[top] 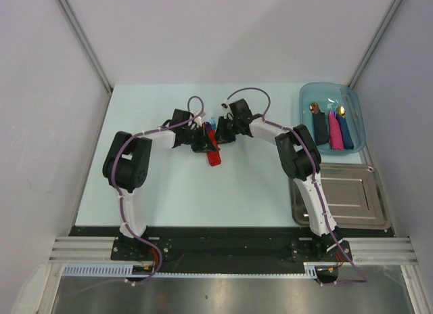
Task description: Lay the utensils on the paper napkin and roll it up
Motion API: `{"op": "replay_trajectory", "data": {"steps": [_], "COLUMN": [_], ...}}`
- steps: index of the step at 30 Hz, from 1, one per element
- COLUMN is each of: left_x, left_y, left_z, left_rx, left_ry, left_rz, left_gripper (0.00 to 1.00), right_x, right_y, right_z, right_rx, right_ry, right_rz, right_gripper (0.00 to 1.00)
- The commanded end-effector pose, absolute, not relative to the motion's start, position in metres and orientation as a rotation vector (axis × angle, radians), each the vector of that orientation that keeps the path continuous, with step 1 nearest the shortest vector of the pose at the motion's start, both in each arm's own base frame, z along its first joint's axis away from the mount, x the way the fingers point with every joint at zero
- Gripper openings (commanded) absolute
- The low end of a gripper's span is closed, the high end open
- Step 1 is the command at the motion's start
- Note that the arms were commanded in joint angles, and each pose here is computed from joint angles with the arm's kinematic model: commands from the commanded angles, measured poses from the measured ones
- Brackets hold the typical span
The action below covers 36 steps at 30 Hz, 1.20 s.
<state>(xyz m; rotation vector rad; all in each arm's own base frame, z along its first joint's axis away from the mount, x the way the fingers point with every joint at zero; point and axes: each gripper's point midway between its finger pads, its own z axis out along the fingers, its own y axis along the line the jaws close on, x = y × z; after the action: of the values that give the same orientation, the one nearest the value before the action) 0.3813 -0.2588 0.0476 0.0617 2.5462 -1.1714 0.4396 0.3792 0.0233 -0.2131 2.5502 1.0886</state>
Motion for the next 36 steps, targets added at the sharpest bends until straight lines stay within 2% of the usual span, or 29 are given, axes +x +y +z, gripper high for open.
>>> {"op": "replay_trajectory", "data": {"steps": [1, 7, 16, 22, 29, 32, 33, 35, 36], "left_x": [0.368, 0.362, 0.373, 0.373, 0.365, 0.358, 0.357, 0.355, 0.354], "left_y": [-0.272, -0.275, -0.289, -0.293, -0.288, -0.283, -0.281, -0.279, -0.278], "left_z": [0.035, 0.018, 0.056, 0.06, 0.028, 0.01, 0.006, 0.0, -0.001], "left_rx": [0.091, 0.047, 0.021, 0.02, 0.013, -0.005, 0.003, -0.004, -0.006], "left_ry": [2.584, 2.607, 2.46, 2.445, 2.55, 2.616, 2.626, 2.652, 2.656], "left_rz": [-1.233, -1.275, -1.413, -1.45, -1.367, -1.338, -1.333, -1.34, -1.344], "left_gripper": [0.04, 0.06, 0.03, 0.04, 0.06, 0.17, 0.25, 0.33, 0.42], "right_x": [0.431, 0.431, 0.426, 0.427, 0.428, 0.429, 0.432, 0.437, 0.439], "right_y": [0.362, 0.357, 0.35, 0.35, 0.349, 0.349, 0.35, 0.348, 0.348], "right_z": [-0.023, -0.022, -0.032, -0.032, -0.033, -0.029, -0.025, -0.014, -0.008], "right_rx": [-0.195, -0.175, -0.157, -0.155, -0.15, -0.138, -0.135, -0.133, -0.139], "right_ry": [2.654, 2.659, 2.685, 2.683, 2.682, 2.682, 2.674, 2.656, 2.644], "right_rz": [0.878, 0.879, 0.856, 0.857, 0.864, 0.893, 0.906, 0.934, 0.946], "right_gripper": [0.14, 0.14, 0.14, 0.13, 0.13, 0.14, 0.15, 0.16, 0.18]}}
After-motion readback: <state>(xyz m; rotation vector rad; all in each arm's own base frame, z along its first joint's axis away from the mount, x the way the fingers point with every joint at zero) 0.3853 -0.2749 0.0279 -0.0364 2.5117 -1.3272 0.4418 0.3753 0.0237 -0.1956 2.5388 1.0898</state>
